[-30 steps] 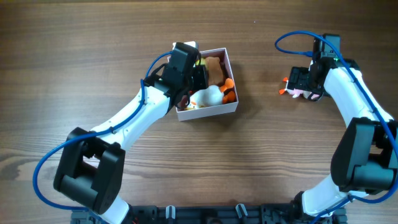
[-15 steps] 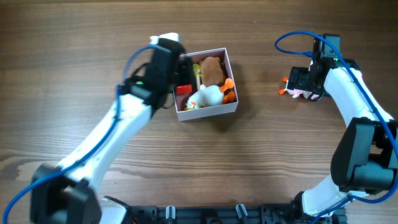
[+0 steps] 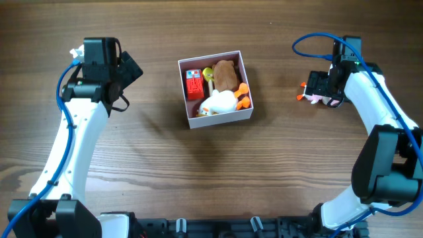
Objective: Pack container
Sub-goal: 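Carry the yellow mouse toy right and drop it into the box, then close the right gripper on the pig figure and lift it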
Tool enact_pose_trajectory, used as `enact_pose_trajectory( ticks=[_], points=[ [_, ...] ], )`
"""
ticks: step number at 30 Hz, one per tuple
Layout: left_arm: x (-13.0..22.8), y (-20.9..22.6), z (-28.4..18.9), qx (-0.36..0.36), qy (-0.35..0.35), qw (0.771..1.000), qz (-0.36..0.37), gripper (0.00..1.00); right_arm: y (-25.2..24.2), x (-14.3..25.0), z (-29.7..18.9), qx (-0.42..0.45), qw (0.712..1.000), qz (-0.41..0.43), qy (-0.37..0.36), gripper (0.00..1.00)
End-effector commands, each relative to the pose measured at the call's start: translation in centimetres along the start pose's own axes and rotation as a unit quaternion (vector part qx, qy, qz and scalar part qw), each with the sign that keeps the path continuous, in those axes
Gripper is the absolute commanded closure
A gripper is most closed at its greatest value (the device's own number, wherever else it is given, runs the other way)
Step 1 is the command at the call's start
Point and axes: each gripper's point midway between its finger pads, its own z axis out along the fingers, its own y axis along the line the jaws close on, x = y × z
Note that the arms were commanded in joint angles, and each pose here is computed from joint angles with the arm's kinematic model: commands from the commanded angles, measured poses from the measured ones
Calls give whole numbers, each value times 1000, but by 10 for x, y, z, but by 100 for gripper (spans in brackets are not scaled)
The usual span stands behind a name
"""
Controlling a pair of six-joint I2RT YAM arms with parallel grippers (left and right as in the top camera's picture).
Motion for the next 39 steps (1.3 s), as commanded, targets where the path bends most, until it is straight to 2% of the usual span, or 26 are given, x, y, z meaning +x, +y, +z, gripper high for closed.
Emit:
enact_pose_trajectory(
  ticks=[1, 9, 16, 21, 26, 29, 31, 36, 39],
  points=[
    [-3, -1, -3, 6, -2, 1000, -8, 0, 0, -2, -5, -4, 1000, -1, -8, 1],
    [-3, -1, -3, 6, -2, 1000, -8, 0, 8, -17, -6, -25, 999, 4, -37, 0],
    [-3, -1, -3, 6, -2, 1000, -8, 0, 11, -55, -12, -34, 993, 17, -115, 1],
    [-3, -1, -3, 6, -2, 1000, -8, 0, 10, -42, -9, -30, 996, 8, -89, 1],
    [-3, -1, -3, 6, -2, 1000, -8, 0, 10, -30, -7, -17, 984, -161, -69, 0],
    [-3, -1, -3, 6, -2, 1000, -8, 0, 23, -26, -8, -48, 952, -292, -72, 0],
    [-3, -1, -3, 6, -2, 1000, -8, 0, 23, -21, -8, -48, 936, -342, -66, 0],
    [-3, -1, -3, 6, -2, 1000, -8, 0, 22, -20, -1, -48, 927, -366, -62, 0],
    [-3, -1, -3, 6, -2, 1000, -8, 0, 38, -9, 15, -88, 902, -419, -53, 0]
  ],
)
